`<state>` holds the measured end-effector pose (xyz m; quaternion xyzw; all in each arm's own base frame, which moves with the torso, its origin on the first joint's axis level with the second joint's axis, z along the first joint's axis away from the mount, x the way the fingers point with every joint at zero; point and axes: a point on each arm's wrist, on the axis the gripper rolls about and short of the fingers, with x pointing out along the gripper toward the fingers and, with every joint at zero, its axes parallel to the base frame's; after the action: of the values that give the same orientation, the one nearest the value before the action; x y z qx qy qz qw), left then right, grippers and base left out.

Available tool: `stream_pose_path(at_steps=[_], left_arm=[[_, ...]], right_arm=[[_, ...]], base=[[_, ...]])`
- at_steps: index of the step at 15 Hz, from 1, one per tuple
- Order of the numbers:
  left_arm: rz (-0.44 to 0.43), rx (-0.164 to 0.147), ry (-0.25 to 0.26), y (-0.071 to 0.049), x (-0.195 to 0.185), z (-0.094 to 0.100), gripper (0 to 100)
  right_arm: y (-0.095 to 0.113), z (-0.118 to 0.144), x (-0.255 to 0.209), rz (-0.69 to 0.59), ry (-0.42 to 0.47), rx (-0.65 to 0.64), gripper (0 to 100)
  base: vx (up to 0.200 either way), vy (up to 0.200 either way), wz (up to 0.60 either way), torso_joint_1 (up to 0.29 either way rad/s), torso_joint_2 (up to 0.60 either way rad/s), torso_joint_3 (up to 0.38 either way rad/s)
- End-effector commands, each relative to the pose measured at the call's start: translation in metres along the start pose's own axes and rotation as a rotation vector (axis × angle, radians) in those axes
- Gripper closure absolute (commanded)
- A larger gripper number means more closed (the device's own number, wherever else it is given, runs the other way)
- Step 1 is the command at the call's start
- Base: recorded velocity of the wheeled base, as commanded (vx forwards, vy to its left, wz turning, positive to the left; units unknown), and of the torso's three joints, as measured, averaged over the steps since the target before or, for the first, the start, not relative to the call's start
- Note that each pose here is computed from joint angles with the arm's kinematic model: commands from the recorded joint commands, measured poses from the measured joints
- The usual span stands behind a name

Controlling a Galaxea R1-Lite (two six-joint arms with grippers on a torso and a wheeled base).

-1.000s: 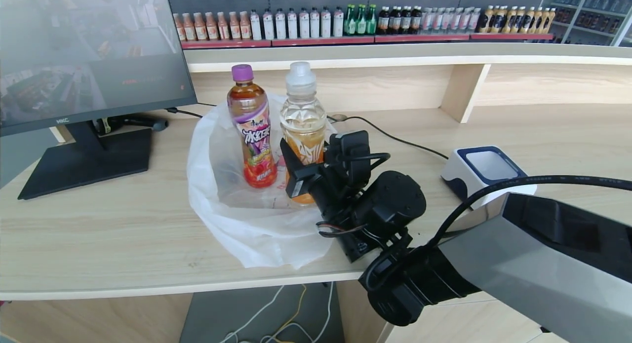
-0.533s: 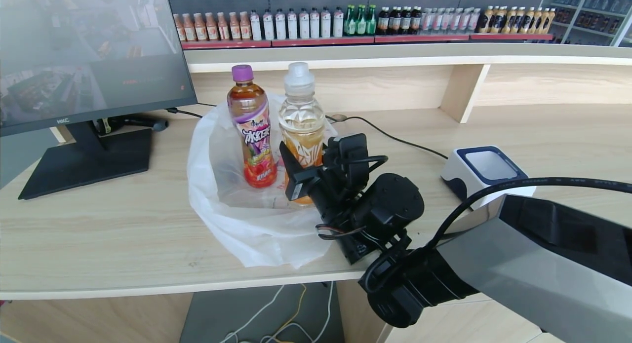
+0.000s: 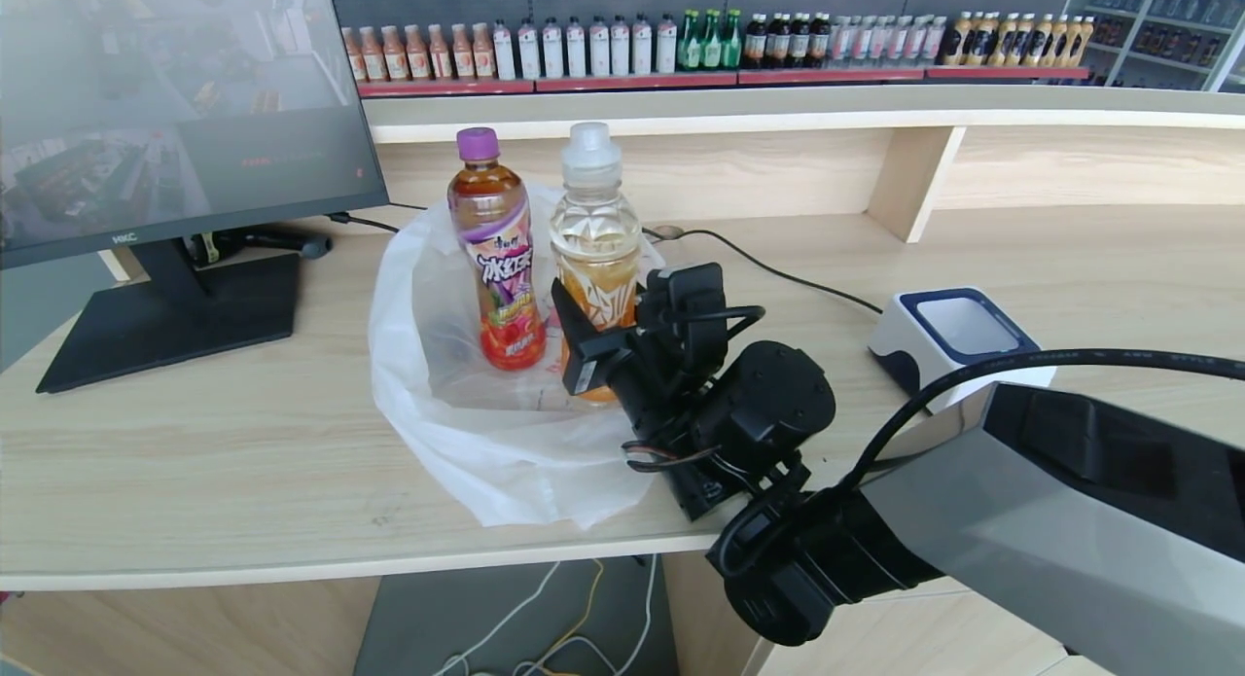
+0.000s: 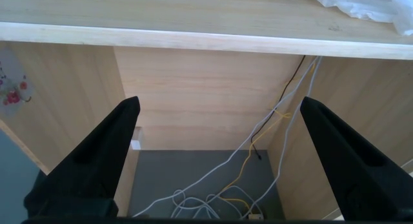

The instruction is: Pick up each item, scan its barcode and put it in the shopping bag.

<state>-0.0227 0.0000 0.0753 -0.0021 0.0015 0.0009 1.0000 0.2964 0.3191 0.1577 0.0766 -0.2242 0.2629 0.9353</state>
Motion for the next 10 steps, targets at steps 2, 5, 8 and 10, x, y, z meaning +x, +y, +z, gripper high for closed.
stream_pose_path(at_steps=[2,5,8,10], left_arm=[[0.001,-0.003,0.0,0.0,0.0,0.0,0],[0.0,0.0,0.0,0.0,0.0,0.0,0],[0.001,0.0,0.0,0.0,0.0,0.0,0],[0.0,0.0,0.0,0.0,0.0,0.0,0]], right_arm=[[-0.001,0.002,0.0,-0.005,-0.006,0.0,0],[-0.001,0.006,0.001,-0.007,-0.014,0.012,0],[-0.002,0.014,0.002,-0.012,-0.03,0.016,0],[-0.003,0.023,0.003,-0.015,-0.048,0.017,0]], base=[[0.0,0.0,0.0,0.0,0.0,0.0],[0.0,0.0,0.0,0.0,0.0,0.0],[0.0,0.0,0.0,0.0,0.0,0.0],[0.0,0.0,0.0,0.0,0.0,0.0]])
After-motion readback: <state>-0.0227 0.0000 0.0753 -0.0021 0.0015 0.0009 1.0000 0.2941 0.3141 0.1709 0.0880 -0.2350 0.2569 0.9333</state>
